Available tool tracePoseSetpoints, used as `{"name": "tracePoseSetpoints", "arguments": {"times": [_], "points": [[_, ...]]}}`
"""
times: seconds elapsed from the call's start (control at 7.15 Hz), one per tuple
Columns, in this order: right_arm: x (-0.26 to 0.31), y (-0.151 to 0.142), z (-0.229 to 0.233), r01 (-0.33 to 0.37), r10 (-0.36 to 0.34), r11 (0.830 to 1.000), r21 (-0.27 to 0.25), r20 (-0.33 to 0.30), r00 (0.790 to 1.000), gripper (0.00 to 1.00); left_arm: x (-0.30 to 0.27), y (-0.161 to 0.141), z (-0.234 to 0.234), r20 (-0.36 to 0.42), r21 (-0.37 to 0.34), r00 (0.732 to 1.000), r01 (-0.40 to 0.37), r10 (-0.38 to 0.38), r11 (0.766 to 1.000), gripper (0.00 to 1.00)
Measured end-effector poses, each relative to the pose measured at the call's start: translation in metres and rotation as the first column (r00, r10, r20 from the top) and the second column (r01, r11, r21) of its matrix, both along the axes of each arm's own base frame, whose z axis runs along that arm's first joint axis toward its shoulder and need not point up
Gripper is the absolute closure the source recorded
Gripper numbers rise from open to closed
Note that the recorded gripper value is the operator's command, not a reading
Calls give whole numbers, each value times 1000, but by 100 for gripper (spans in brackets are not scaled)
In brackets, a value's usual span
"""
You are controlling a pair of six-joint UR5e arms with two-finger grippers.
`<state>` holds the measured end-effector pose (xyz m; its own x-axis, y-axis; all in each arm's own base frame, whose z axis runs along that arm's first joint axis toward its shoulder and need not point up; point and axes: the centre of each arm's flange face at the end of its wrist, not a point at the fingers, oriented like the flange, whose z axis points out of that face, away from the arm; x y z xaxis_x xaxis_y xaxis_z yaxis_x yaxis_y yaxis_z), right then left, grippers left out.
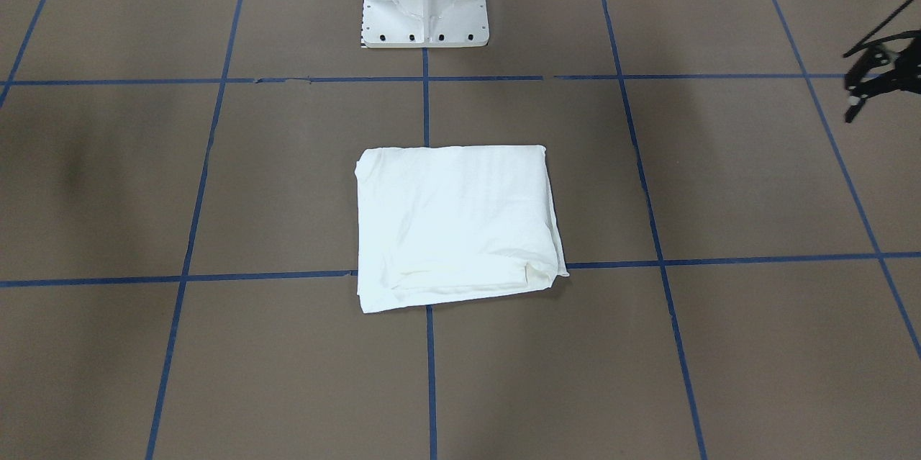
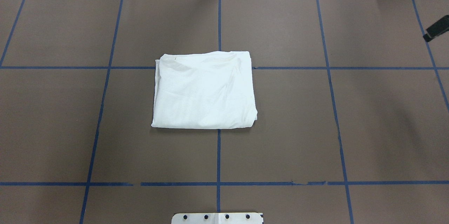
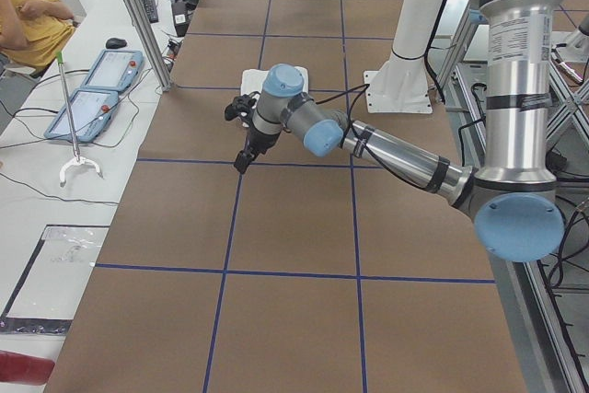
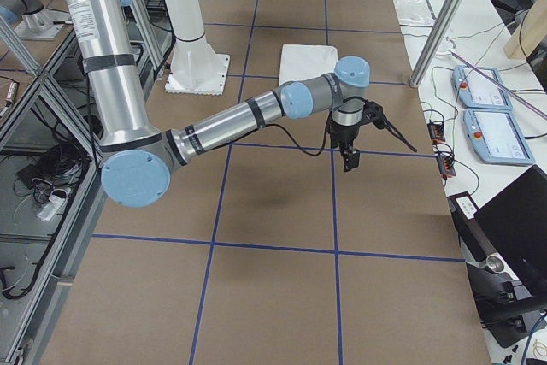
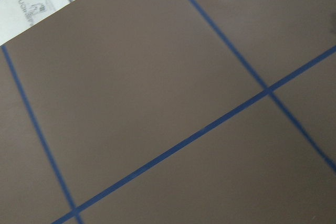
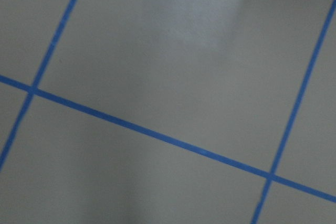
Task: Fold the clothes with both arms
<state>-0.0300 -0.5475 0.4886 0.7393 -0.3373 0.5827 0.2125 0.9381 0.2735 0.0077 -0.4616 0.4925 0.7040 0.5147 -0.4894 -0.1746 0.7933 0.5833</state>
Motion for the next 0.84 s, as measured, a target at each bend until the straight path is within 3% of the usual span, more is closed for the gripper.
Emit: {"name": "tracePoseSetpoints", "arguments": {"times": [0.14,0.42,0.56,0.84], "points": [[42,33,48,-2,2,999,-38,-2,1000,0,-41,10,46,8,-33,1000,4,-3,999,0],[92,99,134,-54,54,983,-178,-4,999,0,-94,27,146,43,-170,997,75,-69,983,0],[103,111,147,-77,81,975,-207,11,997,0,-111,32,172,46,-244,994,108,-99,964,0],[108,116,152,-89,97,971,-220,25,995,0,-119,33,187,17,-420,994,108,-111,901,0]]}}
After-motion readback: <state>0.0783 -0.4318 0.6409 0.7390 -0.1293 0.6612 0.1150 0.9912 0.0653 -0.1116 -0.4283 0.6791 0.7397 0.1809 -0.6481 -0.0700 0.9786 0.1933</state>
